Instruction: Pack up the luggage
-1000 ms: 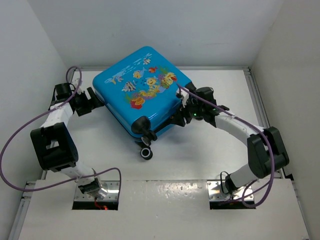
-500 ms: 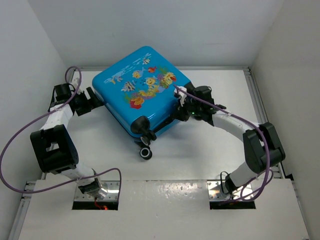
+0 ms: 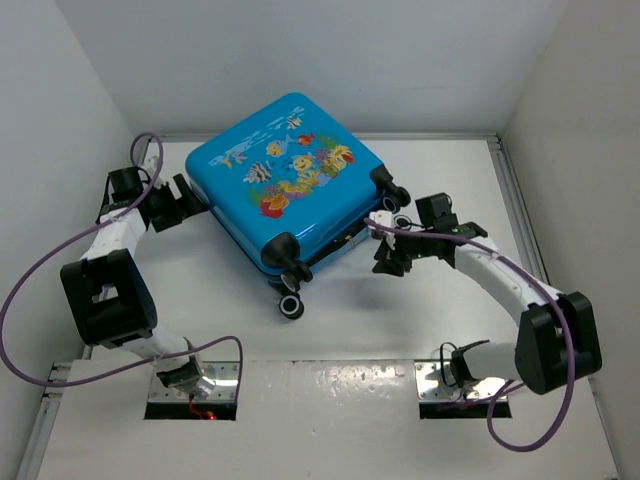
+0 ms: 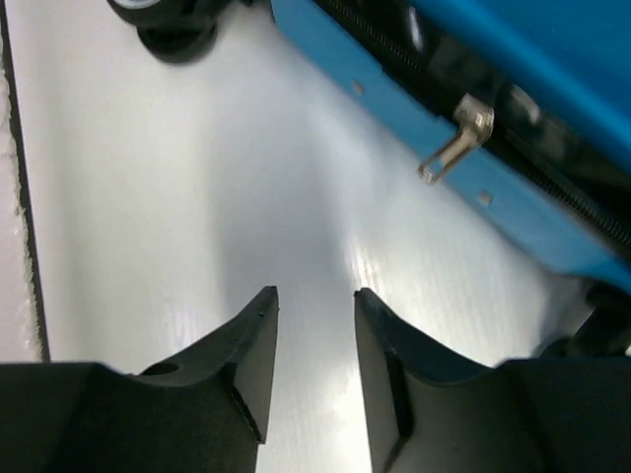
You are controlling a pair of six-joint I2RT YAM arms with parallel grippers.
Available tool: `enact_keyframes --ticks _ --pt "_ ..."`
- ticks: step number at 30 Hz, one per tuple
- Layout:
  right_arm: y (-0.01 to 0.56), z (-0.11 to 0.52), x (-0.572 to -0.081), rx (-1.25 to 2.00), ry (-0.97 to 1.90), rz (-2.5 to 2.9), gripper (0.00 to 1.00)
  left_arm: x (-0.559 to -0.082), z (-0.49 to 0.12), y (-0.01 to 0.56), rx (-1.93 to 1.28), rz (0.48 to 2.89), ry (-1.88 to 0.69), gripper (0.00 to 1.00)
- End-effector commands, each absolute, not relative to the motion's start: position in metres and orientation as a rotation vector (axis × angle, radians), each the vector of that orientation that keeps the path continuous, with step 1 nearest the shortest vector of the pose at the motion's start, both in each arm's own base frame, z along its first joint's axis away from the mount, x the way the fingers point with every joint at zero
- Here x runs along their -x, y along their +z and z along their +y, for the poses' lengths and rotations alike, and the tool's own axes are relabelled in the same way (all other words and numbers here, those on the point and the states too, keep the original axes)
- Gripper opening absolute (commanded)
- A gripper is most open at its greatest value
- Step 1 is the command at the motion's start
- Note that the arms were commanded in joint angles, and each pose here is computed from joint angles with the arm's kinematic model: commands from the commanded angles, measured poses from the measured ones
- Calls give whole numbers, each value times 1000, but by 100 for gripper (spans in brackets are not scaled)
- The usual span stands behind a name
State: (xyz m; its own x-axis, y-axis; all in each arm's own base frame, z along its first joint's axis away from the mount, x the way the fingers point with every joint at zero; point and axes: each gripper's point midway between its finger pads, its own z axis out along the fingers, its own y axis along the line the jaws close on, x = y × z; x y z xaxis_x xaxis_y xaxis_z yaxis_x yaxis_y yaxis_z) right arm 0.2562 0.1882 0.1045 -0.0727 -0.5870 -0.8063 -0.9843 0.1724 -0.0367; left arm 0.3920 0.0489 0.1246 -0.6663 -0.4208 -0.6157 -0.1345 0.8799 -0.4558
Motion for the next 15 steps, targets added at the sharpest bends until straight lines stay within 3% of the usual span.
enact_keyframes --ticks 1,8,15 --pt "106 177 -255 1411 704 1815 38 -397 53 145 353 2211 -466 92" --pt "112 188 -294 941 765 2037 51 -393 54 174 297 2118 -434 95" --pt "113 218 -312 736 1004 2025 48 -378 42 192 176 2074 -463 99"
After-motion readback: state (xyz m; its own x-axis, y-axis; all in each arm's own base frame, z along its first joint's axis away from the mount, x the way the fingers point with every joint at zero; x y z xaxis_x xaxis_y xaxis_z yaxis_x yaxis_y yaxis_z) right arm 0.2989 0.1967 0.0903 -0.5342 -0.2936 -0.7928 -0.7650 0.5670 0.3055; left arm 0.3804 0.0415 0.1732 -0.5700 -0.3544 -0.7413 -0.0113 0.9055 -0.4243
